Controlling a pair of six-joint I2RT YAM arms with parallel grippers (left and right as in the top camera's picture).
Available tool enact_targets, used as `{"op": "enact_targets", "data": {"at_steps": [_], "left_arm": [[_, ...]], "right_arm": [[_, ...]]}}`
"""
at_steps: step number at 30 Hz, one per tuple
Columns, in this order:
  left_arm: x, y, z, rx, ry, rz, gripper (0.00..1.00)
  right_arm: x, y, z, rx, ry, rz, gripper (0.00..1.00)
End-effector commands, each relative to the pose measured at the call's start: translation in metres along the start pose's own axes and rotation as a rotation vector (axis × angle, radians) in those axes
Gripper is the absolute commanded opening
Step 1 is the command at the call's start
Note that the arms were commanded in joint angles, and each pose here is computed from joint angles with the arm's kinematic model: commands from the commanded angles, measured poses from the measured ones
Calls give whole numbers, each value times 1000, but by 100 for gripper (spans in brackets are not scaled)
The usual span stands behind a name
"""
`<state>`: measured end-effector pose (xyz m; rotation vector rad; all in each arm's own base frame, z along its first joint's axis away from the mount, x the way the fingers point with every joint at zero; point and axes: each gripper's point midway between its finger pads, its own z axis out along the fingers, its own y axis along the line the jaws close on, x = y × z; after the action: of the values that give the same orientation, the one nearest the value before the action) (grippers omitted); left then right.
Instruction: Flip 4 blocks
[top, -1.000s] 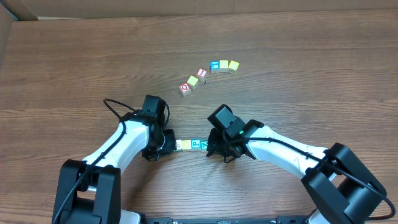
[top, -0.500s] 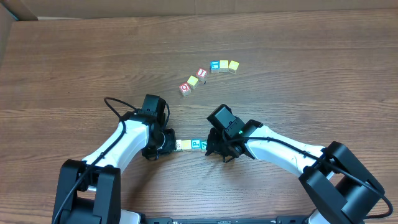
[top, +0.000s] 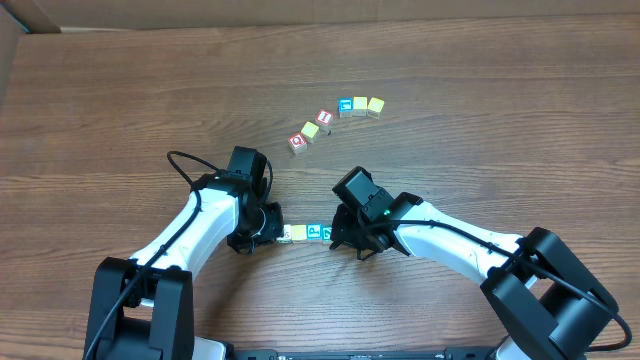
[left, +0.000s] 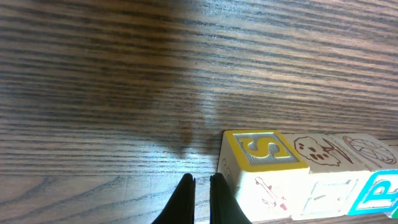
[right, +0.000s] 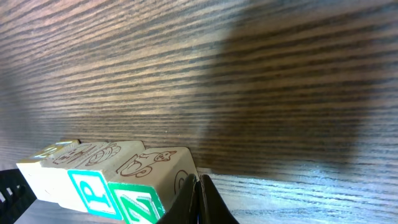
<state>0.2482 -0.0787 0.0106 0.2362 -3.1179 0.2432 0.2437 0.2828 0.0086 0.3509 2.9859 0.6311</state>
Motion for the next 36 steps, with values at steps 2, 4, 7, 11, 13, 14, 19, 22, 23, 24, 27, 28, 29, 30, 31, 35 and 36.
{"op": "enact_targets", "data": {"at_steps": [2, 4, 7, 11, 13, 14, 19, 22, 23, 24, 27, 28, 29, 30, 31, 35, 36], "left_arm": [[-7, -7, -2, 21, -13, 32, 4], [-9, -8, -2, 26, -22, 44, 4], [-12, -10, -2, 37, -32, 66, 4], [-10, -9, 2, 35, -18, 73, 4], [-9, -8, 7, 28, -2, 77, 4], [-10, -8, 10, 28, 1, 89, 4], [-22, -13, 7, 33, -16, 104, 4], [-33, -18, -2, 41, -42, 109, 4], [-36, -20, -5, 44, -51, 111, 4], [-39, -22, -7, 47, -58, 114, 4], [-44, -24, -11, 51, -72, 133, 4], [-45, -25, -11, 51, -75, 141, 4], [-45, -25, -11, 51, -77, 144, 4], [-45, -25, -11, 52, -77, 149, 4], [-45, -25, -11, 51, -77, 149, 4], [-46, -24, -8, 48, -74, 149, 4], [-47, -25, -7, 48, -76, 149, 4]], "right_arm": [[6, -1, 3, -3, 28, 9, 4], [7, -1, 3, -6, 31, 9, 4], [7, 0, 3, -7, 34, 9, 4], [8, -2, 3, -1, 37, 38, 4], [8, -2, 3, 0, 37, 53, 4], [8, -2, 3, 0, 38, 56, 4], [9, -1, 3, -4, 43, 56, 4], [11, 0, 3, -10, 55, 59, 4], [12, 0, 3, -12, 58, 59, 4], [12, 0, 3, -13, 60, 59, 4], [13, 1, 3, -15, 64, 60, 4], [13, 1, 3, -17, 66, 60, 4], [13, 1, 3, -17, 66, 61, 4], [13, 1, 3, -16, 67, 71, 4], [13, 1, 3, -15, 67, 91, 4], [14, 1, 3, -14, 68, 137, 4], [14, 2, 3, -13, 69, 142, 5]]}}
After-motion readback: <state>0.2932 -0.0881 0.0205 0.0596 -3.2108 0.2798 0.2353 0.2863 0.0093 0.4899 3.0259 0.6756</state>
